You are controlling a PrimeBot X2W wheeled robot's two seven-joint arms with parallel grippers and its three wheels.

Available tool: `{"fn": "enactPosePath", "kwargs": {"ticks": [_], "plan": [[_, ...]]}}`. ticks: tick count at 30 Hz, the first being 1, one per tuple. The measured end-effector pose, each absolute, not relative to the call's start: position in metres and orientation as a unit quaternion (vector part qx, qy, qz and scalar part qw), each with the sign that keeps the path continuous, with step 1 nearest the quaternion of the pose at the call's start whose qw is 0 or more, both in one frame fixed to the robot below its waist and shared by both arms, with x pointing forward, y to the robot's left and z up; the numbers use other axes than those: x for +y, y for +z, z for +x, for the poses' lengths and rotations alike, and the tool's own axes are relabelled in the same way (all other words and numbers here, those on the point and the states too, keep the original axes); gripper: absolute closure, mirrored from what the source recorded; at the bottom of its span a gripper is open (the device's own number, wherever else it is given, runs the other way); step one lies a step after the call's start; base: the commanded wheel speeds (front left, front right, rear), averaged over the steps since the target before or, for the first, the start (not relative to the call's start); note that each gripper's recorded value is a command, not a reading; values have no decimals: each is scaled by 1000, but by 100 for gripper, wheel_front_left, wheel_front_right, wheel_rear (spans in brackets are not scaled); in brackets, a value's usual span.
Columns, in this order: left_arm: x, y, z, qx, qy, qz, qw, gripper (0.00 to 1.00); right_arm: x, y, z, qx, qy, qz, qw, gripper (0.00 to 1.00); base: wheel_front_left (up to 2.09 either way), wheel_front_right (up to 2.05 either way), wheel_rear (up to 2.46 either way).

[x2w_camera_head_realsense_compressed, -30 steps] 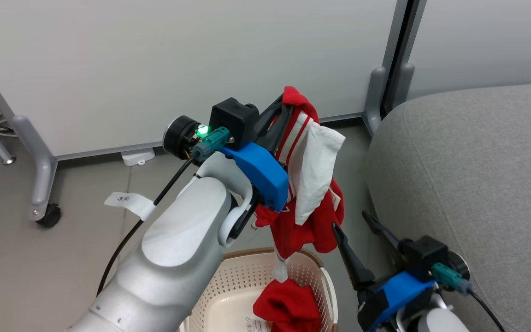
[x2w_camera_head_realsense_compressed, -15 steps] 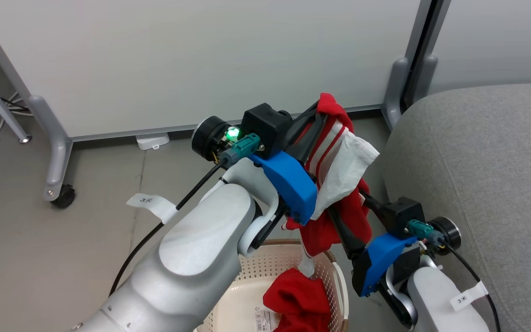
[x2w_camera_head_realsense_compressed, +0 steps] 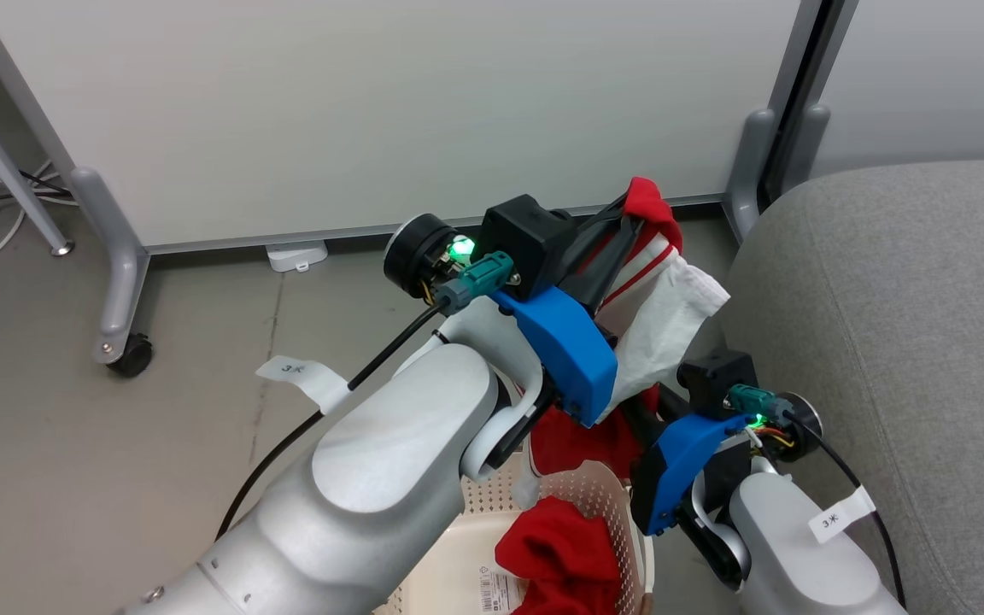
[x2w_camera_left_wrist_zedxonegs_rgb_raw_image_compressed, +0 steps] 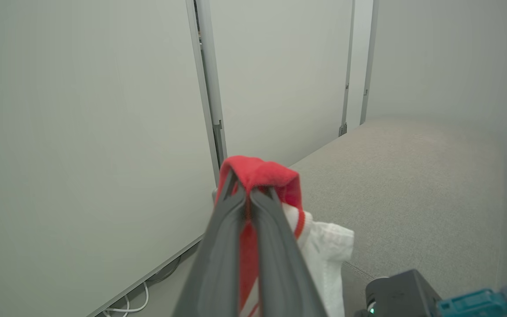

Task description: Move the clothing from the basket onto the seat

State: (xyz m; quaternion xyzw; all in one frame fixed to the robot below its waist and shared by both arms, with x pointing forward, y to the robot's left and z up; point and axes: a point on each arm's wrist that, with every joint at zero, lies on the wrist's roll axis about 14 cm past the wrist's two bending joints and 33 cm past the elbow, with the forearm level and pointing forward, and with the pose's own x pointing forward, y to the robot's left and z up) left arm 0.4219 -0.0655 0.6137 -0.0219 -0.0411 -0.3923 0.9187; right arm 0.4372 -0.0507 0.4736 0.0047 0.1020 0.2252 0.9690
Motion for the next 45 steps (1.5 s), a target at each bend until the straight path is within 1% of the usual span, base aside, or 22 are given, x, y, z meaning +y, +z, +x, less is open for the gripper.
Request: {"fn": "enactPosePath", "kwargs": {"ticks": [13,14,16,17,18,33,41,45], "plan": [[-66,611,421,-36,-389,-22,920,100,-56,474,435,96,219,9,971,100,0,0,0],[-66,612,420,-37,-390,-21,920,88,-56,474,435,96,219,8,971,100,0,0,0],[-67,613,419,-38,-390,-19,920,53,-56,475,433,94,219,6,971,100,0,0,0],[-67,613,418,-39,-391,-17,920,22,-57,476,432,93,219,6,971,100,0,0,0],[-67,614,417,-39,-391,-16,919,0,-57,477,432,92,218,6,971,100,0,0,0],[-64,605,413,-26,-384,-11,923,0,-63,479,427,88,210,8,974,100,0,0,0],[-36,580,417,-25,-341,-53,938,0,-73,479,428,85,196,19,977,100,0,0,0],[-17,556,416,-13,-315,-74,946,0,-84,484,431,77,178,29,981,100,0,0,0]]}}
